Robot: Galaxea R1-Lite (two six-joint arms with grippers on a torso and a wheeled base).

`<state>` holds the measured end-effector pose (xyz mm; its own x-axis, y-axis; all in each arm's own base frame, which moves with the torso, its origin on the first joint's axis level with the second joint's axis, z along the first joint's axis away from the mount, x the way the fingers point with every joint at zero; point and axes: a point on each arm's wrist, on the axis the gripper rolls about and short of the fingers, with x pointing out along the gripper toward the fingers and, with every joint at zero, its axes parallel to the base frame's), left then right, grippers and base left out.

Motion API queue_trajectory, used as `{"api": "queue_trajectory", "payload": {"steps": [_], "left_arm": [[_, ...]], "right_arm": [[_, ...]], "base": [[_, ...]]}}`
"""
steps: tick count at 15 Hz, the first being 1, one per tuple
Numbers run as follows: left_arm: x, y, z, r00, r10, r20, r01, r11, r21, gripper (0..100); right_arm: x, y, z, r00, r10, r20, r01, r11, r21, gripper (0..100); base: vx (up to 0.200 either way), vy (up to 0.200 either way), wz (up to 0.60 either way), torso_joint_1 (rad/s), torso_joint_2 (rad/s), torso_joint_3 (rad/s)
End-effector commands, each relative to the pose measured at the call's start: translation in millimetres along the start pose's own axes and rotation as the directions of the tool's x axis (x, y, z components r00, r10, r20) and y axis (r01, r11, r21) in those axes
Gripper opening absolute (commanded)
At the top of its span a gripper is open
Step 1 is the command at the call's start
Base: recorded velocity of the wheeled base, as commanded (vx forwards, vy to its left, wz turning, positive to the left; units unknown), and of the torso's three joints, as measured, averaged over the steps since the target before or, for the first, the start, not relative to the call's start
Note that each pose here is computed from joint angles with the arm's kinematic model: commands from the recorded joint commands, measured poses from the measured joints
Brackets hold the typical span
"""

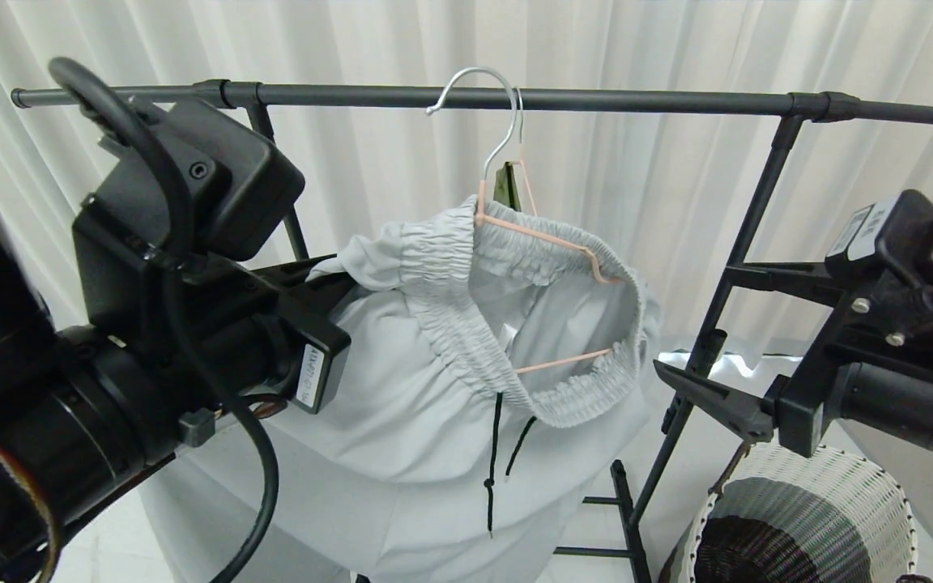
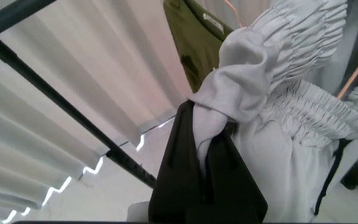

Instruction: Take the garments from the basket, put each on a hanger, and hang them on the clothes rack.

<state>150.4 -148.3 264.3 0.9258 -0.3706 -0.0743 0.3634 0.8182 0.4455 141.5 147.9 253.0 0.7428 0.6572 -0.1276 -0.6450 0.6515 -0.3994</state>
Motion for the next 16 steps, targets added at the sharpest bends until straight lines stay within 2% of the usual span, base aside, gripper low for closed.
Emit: {"api": "queue_trajectory", "payload": {"steps": [1,3,6,9,16], "left_arm": [[-7.8,-0.1,0.8,1.0,-0.013,0.018,0.013,1.0,-0.004,0],[-13.5,-7.0,3.5,0.997,-0.061,0.043,0.061,0.998,0.0,0],[-15.5,-11.0,4.3,0.995,-0.087,0.053,0.085,0.996,0.028,0],[-16.3,-11.5,6.6,0.994,-0.086,0.071,0.084,0.996,0.041,0],[-17.5,-16.4,9.8,0.99,-0.107,0.092,0.103,0.994,0.049,0]], "right_arm": [[9.4,-3.5,7.4,1.0,0.0,-0.006,0.0,1.0,-0.007,100],[31.8,-4.8,17.0,1.0,0.016,0.0,-0.016,0.999,-0.045,100],[52.7,-6.0,25.3,0.999,0.034,-0.009,-0.035,0.996,-0.078,100],[56.4,-7.6,30.3,0.998,0.055,-0.038,-0.058,0.995,-0.08,100],[59.8,-2.7,33.2,0.989,0.145,-0.033,-0.148,0.986,-0.077,100]], "base": [[0.0,0.0,0.0,0.0,0.0,0.0],[0.0,0.0,0.0,0.0,0.0,0.0],[0.0,0.0,0.0,0.0,0.0,0.0],[0.0,0.0,0.0,0.0,0.0,0.0],[0.0,0.0,0.0,0.0,0.0,0.0]]}}
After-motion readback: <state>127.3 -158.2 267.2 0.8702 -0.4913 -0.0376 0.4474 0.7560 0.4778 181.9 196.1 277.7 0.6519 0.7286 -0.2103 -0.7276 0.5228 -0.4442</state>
